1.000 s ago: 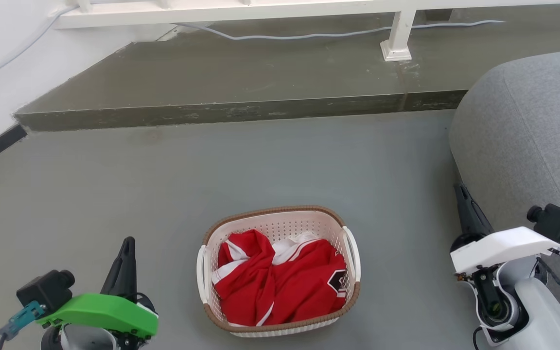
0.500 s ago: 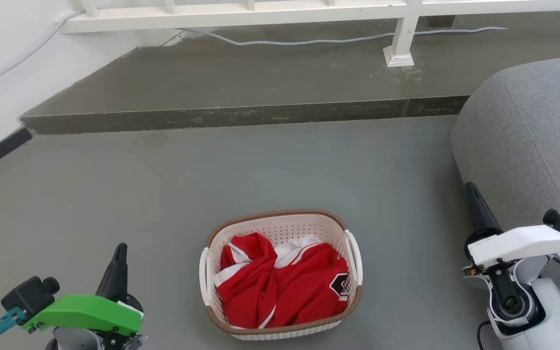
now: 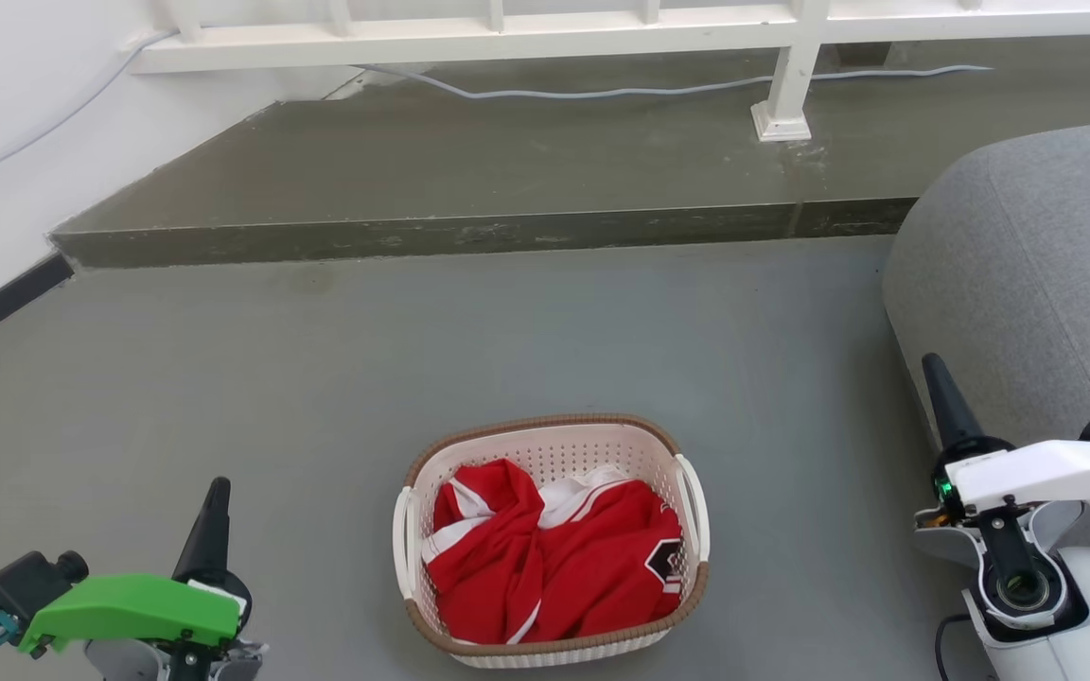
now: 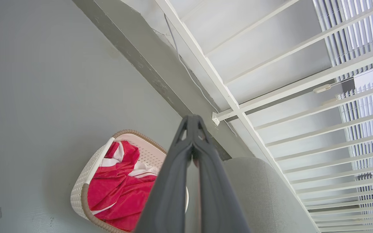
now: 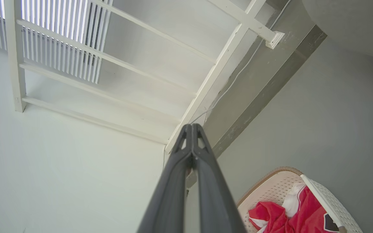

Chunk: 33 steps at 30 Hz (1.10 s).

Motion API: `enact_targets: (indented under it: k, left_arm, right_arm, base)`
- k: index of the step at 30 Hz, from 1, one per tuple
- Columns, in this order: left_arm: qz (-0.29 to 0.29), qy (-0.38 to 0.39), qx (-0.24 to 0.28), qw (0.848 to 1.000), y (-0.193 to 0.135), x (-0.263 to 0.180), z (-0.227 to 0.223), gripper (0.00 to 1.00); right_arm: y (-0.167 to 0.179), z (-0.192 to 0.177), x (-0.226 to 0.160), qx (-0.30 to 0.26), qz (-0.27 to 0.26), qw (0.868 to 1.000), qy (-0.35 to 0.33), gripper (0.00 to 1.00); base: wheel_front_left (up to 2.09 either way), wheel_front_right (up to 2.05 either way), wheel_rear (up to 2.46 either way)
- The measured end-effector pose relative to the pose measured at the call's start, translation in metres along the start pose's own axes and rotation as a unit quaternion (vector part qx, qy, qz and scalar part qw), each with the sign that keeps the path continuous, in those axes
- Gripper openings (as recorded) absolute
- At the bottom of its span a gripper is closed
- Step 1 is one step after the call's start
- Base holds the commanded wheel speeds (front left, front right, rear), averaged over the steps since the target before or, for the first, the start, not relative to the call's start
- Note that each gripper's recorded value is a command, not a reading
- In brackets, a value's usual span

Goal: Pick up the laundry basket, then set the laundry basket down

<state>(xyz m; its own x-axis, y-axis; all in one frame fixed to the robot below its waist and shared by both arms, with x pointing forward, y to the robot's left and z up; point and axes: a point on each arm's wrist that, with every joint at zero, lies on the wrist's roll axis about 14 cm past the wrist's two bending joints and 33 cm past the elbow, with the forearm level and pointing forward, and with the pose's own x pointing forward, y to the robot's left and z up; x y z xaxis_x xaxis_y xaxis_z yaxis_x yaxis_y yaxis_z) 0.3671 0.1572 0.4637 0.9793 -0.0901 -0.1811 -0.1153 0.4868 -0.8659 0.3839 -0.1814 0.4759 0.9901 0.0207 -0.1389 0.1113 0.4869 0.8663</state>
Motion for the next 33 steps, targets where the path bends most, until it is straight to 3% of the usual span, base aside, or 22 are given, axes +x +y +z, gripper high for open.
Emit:
enact_targets:
  k: [15, 33]
  left_arm:
    - [-0.008, -0.010, -0.104, 0.994, 0.001, 0.000, 0.009, 0.00]
    - [-0.024, -0.034, -0.229, 0.973, 0.003, -0.001, 0.028, 0.00]
  right_arm:
    - [0.000, 0.010, 0.000, 0.104, 0.005, 0.995, -0.009, 0.00]
    - [0.000, 0.025, -0.003, 0.233, 0.026, 0.972, -0.028, 0.00]
  base:
    - [0.00, 0.00, 0.00]
    - [0.00, 0.00, 0.00]
